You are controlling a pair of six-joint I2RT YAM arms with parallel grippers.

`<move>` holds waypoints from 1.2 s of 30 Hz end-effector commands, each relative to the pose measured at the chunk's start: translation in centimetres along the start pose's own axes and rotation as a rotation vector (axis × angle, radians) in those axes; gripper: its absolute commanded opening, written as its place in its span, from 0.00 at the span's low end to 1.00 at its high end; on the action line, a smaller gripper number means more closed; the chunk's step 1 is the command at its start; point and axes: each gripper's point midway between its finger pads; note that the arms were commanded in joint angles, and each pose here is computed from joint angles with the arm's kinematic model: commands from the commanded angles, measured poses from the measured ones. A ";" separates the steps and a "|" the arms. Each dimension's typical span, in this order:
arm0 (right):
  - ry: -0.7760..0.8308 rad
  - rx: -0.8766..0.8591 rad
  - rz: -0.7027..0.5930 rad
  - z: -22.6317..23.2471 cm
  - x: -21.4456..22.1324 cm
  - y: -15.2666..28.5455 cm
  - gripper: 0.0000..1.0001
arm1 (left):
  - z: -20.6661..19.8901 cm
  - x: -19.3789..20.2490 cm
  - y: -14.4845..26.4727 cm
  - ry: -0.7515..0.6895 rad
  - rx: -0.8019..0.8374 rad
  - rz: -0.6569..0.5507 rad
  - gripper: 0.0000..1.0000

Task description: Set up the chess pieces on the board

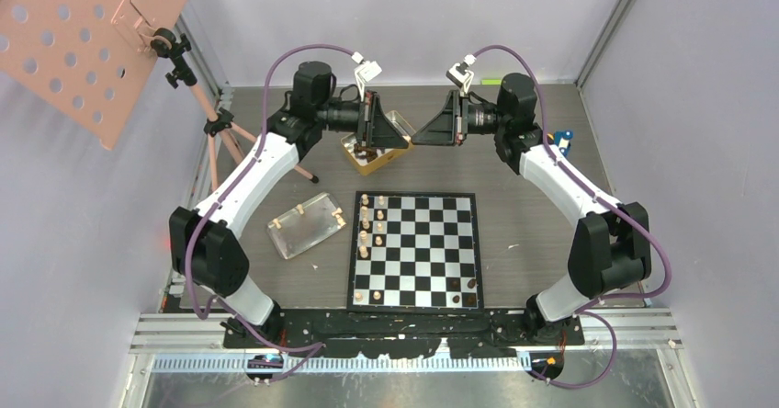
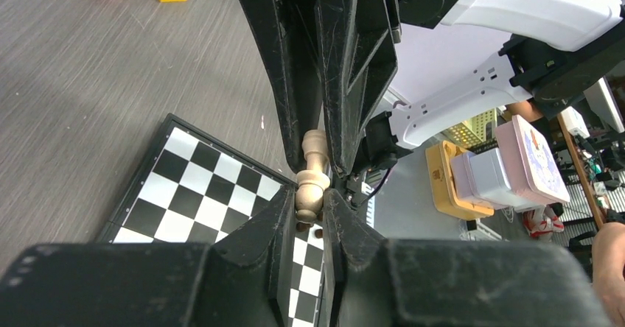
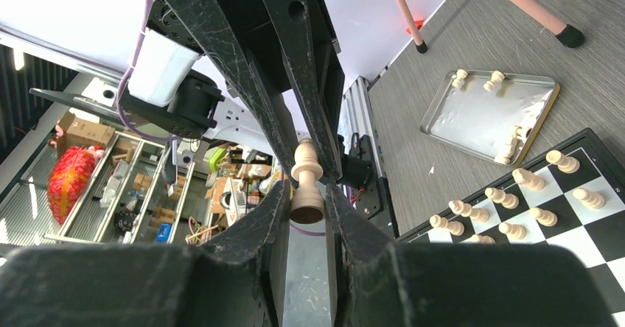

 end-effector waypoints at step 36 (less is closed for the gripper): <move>0.140 0.494 -0.072 -10.0 2.1 13.1 0.61 | -3.3 23.5 6.2 -0.615 -0.184 1.081 0.00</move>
Point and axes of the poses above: each gripper's point midway between its finger pads, its own y axis back along the fingers, its own z axis along the line the jaws close on, x = y × z, and after that the axes turned 9 degrees about -y, right-handed
